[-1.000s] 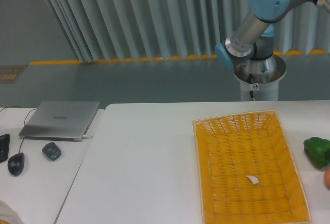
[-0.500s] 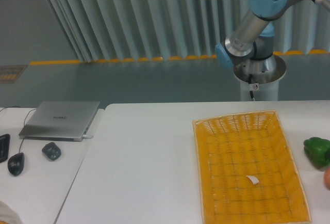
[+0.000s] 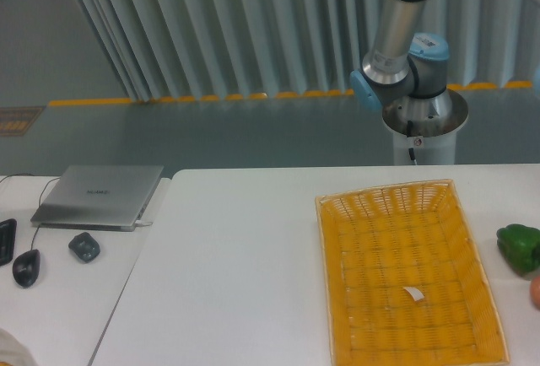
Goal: Place the triangular bread in the basket
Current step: 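Lower the held triangular bread into the orange basket and open the gripper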
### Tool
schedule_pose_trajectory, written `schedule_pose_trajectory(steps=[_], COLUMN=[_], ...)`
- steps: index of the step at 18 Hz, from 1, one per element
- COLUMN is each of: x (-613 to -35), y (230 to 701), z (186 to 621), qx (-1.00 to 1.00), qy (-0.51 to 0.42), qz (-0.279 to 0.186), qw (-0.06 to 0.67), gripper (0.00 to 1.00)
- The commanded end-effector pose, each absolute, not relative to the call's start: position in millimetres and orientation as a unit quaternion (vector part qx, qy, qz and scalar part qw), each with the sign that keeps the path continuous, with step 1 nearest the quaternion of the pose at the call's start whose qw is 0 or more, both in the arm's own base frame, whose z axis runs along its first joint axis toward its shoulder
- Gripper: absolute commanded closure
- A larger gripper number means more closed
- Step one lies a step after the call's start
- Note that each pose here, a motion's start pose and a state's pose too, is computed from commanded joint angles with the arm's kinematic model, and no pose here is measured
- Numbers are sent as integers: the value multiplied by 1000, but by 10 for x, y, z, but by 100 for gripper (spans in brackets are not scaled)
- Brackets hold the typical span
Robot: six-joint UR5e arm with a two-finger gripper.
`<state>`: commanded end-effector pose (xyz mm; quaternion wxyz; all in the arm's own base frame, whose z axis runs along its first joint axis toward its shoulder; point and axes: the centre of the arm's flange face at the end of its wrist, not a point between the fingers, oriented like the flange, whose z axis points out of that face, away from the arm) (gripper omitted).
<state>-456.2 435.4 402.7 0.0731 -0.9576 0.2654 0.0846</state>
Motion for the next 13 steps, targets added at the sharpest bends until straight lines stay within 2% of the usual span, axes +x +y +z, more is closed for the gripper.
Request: schedule_pose_trajectory(steps=[7, 9, 13], x=[-3395, -3219, -3109], y=[5286, 5487, 5927], z=[4073, 3927, 3504], qx=[-971, -973, -975], qy=[210, 199, 183], qz=[68, 59, 77], qw=[96, 98, 101], gripper=[67, 67, 66])
